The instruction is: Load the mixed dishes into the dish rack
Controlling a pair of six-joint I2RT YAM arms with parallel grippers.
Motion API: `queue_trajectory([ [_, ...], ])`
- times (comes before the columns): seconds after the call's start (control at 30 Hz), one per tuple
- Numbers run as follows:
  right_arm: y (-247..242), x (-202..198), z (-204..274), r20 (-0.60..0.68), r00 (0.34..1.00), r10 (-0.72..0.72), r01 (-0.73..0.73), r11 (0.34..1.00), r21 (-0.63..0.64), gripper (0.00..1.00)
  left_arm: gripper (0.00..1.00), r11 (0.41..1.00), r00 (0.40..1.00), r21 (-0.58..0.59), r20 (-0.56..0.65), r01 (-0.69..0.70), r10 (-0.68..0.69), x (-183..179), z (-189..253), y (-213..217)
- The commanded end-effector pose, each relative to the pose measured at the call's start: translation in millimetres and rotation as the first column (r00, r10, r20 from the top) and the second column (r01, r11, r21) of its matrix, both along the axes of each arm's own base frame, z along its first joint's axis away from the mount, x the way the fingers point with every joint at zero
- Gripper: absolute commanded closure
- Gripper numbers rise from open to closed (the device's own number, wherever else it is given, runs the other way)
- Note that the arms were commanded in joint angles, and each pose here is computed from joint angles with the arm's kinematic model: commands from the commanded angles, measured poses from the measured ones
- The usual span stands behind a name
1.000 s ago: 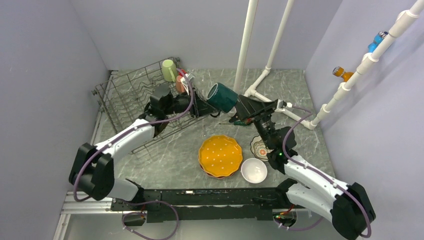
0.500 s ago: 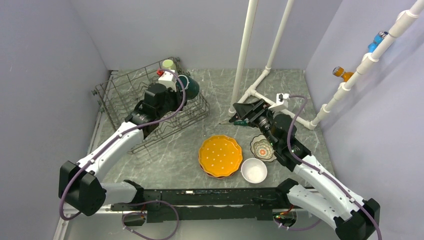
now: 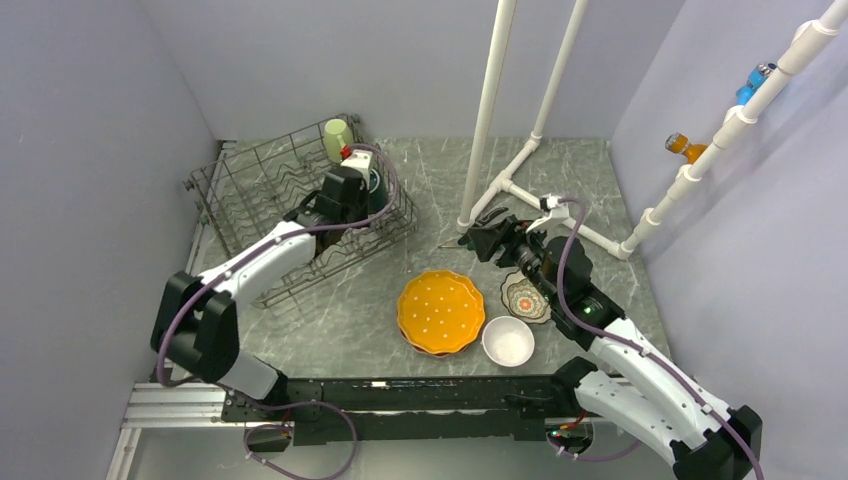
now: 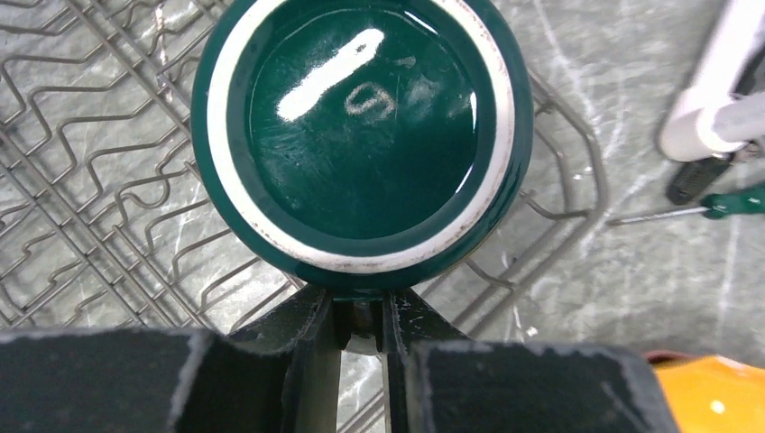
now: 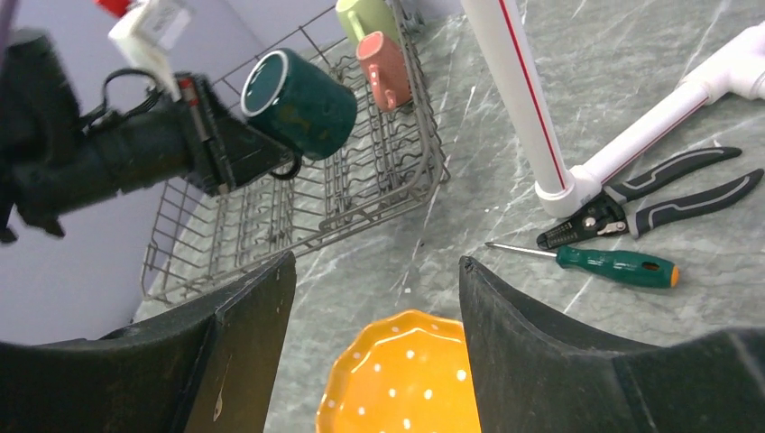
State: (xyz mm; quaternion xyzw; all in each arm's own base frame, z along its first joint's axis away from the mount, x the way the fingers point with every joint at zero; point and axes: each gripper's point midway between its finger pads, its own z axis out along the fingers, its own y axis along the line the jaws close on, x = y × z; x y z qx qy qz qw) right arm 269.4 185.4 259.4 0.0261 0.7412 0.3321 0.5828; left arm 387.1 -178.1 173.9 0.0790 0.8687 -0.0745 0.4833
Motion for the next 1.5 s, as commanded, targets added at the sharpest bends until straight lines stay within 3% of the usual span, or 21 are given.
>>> queue_trajectory([
  [0.0,-4.9,-6.3,13.9,0.121,0.992,0.029,-0.023,0.998,-0.053,0.31,1.0,0.996,0.992,0.001,0.09,-0.091,0.09,35.5,38.5,-1.7],
  [0.3,-31.2,-8.4,1.0,0.179,0.982,-0.056,0.078,0.99,-0.117,0.3,1.0,0.983,0.97,0.025,-0.16,-0.181,0.183,58.2,-36.9,-21.2],
  [0.47,-35.2,-10.8,0.1,0.191,0.979,-0.068,0.09,0.989,-0.114,0.3,1.0,0.966,0.946,0.032,-0.199,-0.256,0.257,63.9,-52.8,-19.1],
  [0.93,-34.1,-16.8,2.0,0.181,0.982,-0.054,0.072,0.993,-0.091,0.3,1.0,0.979,0.949,-0.01,-0.249,-0.203,0.194,77.2,-69.9,-41.0],
  [1.0,-35.0,-17.9,3.9,0.178,0.983,-0.055,0.071,0.993,-0.09,0.3,0.9,0.98,0.941,-0.01,-0.278,-0.201,0.19,76.4,-72.6,-41.9],
  [1.1,-36.6,-20.9,7.7,0.173,0.983,-0.056,0.071,0.994,-0.084,0.3,0.62,0.981,0.938,-0.015,-0.295,-0.195,0.182,72.0,-73.4,-42.0],
  [1.23,-41.0,-23.2,7.8,0.143,0.987,-0.07,0.084,0.992,-0.091,0.3,0.38,0.982,0.942,-0.028,-0.29,-0.188,0.172,64.2,-63.8,-38.8],
  [1.47,-40.3,-26.5,-15.6,-0.001,0.997,-0.077,0.077,0.99,-0.115,0.3,0.22,0.984,0.967,-0.079,-0.213,-0.161,0.141,46.1,-10.0,-28.8],
])
